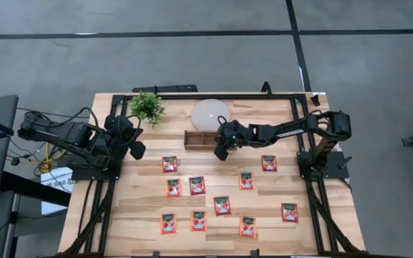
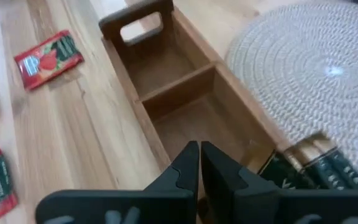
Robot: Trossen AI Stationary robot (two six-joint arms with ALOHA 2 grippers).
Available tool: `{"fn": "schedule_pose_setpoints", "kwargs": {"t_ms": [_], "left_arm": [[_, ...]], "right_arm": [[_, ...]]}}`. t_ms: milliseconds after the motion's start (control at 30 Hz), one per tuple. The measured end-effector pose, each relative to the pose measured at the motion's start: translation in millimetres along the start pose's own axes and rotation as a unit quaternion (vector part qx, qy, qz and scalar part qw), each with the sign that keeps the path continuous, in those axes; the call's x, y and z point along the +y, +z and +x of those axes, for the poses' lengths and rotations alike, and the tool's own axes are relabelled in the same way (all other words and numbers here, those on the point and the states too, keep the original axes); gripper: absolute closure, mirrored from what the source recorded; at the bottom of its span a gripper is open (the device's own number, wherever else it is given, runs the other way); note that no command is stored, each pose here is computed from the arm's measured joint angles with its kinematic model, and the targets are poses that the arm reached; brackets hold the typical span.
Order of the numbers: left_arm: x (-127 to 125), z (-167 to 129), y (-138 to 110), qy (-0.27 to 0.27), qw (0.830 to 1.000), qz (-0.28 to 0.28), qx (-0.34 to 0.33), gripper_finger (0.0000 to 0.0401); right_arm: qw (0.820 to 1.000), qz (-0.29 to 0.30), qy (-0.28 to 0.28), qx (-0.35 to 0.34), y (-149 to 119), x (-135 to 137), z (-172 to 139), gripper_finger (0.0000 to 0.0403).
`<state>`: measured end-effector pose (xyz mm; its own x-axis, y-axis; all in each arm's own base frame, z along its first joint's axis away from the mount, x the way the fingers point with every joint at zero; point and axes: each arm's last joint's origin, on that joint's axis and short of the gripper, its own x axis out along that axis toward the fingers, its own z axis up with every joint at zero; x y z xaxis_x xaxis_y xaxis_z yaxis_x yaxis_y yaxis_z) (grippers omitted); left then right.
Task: Pick & Place Tea
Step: Put the brown tea bag into the right section of the wooden organizer
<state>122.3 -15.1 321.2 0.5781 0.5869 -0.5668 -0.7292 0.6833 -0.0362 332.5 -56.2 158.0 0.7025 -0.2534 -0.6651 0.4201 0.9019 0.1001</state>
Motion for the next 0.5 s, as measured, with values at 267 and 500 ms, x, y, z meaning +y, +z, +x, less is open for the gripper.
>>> {"fn": "schedule_pose_setpoints", "kwargs": {"t_ms": [267, 500], "left_arm": [[-0.5, 0.0, 0.4, -0.002, 1.000, 0.008, -0.001, 0.0401], [-0.6, 0.0, 0.5, -0.003, 1.000, 0.010, -0.002, 0.0401]], "right_arm": [[1.000, 0.003, -0.030, -0.009, 3.7, -5.0, -4.2, 0.0392], [0.998, 0.003, -0.053, -0.013, 3.8, -6.5, -4.5, 0.0392]]}}
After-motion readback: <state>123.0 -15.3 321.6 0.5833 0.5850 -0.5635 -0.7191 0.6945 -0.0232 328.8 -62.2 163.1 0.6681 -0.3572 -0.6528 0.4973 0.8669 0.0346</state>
